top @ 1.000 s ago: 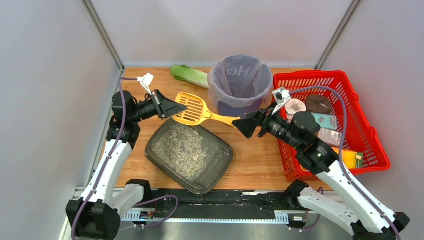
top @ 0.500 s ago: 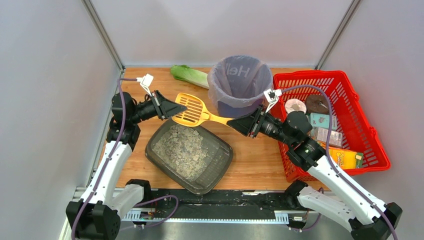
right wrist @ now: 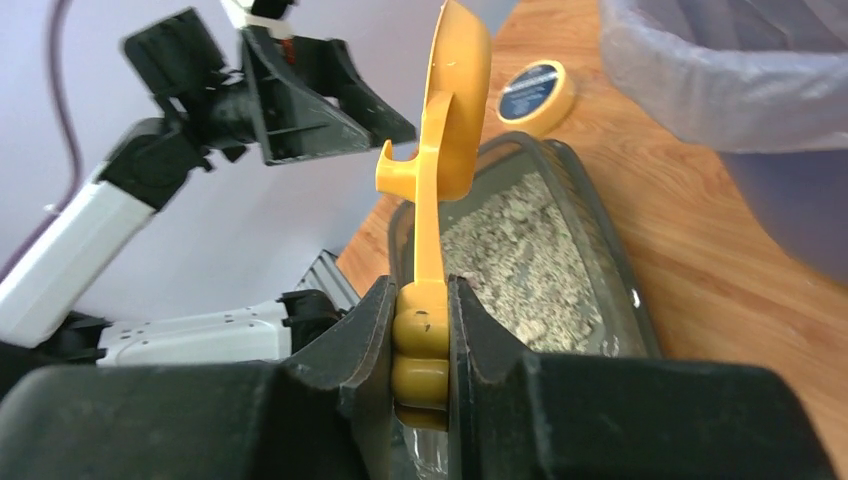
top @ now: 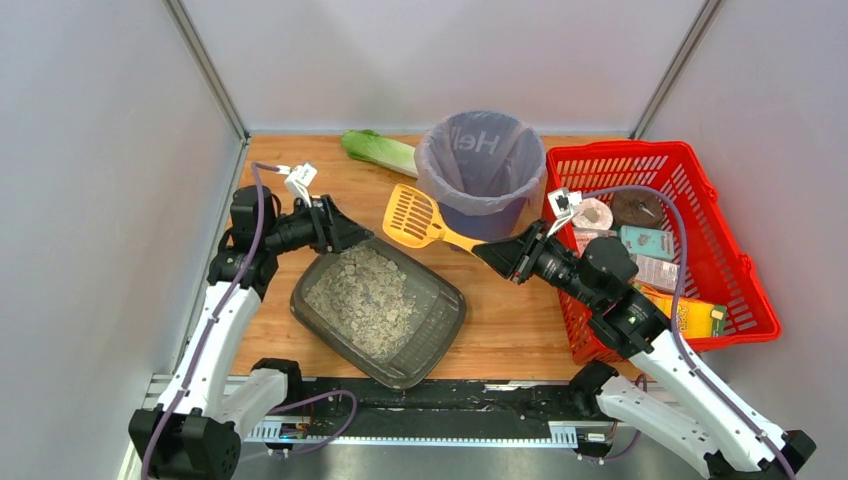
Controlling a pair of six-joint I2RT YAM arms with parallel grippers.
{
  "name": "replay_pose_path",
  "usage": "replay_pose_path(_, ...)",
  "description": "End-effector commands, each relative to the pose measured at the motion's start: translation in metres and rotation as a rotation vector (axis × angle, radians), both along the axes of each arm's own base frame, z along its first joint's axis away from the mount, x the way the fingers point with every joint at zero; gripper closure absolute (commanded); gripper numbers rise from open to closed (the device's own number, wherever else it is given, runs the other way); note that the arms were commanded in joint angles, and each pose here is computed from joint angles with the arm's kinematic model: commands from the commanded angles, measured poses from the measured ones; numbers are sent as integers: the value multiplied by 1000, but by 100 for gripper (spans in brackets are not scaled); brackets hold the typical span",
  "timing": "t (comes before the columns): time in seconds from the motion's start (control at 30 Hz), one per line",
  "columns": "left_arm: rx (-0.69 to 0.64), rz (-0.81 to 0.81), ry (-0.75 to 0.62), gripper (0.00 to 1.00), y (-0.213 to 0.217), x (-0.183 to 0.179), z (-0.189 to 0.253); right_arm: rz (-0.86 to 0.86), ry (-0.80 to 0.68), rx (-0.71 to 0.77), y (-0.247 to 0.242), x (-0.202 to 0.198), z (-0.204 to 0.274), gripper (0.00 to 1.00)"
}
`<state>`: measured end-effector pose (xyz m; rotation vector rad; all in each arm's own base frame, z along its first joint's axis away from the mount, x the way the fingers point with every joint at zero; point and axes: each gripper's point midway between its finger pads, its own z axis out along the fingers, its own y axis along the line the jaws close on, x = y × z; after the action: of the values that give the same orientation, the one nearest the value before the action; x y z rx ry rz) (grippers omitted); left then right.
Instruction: Clean the litter box
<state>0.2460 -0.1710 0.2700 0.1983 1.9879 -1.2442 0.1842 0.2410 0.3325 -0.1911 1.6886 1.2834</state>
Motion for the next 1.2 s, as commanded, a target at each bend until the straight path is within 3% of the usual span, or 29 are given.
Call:
replay_pose_path(0.0,212,108,-159,24,28,8,12,-88,30,-58,-17,4,2,100)
replay_pose_path(0.2,460,358,-249,23,80,24,-2,-167,122,-182,-41,-2,-14,100)
replay_pose_path(0.37,676,491,-137,23,123,25,-33,-157,193,-240,-45,-10,-28,100)
replay_pose_path(0.73,774,434,36,23,130,21,-78,-57,401,-171,-23,-35,-19,100)
replay_pose_path(1.07,855,394,111,23,130,17,-99,23,444,-274,37,-49,-43,100)
replay_pose_path(1.17,866,366,126,23,127,16,-103,-25,490,-329,42,-44,-59,100)
